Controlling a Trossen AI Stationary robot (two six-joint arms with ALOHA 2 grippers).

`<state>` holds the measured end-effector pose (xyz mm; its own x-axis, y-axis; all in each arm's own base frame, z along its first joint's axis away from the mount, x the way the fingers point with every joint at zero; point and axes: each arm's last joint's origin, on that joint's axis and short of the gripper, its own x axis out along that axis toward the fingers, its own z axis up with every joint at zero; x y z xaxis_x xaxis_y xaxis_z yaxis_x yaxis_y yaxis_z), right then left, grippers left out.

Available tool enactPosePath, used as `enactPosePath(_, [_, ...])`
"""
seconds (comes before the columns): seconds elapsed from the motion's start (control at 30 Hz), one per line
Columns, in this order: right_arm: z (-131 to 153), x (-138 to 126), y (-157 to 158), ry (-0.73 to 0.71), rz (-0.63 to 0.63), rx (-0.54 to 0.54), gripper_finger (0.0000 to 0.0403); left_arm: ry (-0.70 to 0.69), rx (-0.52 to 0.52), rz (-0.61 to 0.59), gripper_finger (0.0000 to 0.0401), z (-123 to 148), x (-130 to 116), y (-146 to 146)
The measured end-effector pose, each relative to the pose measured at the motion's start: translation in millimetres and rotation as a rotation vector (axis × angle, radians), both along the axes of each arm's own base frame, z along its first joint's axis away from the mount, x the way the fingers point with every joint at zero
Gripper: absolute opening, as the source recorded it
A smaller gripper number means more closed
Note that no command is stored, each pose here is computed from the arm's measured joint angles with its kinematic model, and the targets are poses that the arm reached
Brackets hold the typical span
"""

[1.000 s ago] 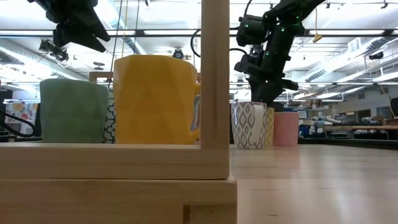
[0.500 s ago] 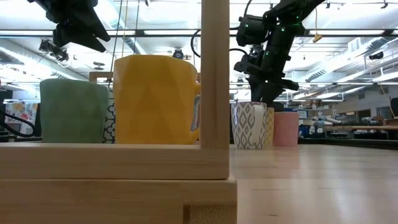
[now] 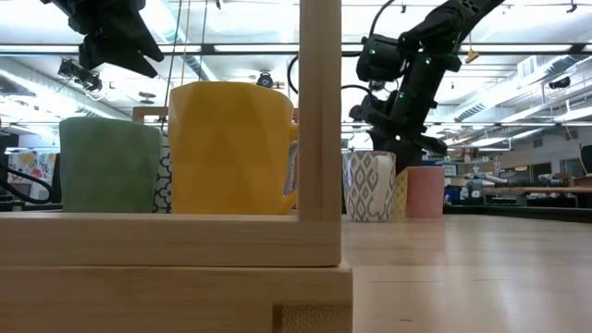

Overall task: Place coffee mugs
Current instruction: Put the gray and white mug on the shelf aligned with the dark yellow mug

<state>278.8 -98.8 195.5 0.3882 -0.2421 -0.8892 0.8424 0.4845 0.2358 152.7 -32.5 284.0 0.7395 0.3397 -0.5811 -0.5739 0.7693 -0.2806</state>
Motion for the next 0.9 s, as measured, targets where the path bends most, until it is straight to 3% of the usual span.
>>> enactPosePath(0.2, [-0.3,-0.2,0.1,-0.002,-0.014,0.006,0.0119,0.000,0.000,0.000,0.0183,0.0,0.0,0.0])
enactPosePath(0.57, [-0.8,-0.1,0.0,-0.001,-0.011,0.006,0.0038,0.000,0.000,0.001,0.0183,0.0,0.0,0.1])
enactPosePath(0.9, [-0.9,-0.1,0.1,-0.002,-0.017,0.010,0.0038,0.000,0.000,0.000,0.0183,0.0,0.0,0.0])
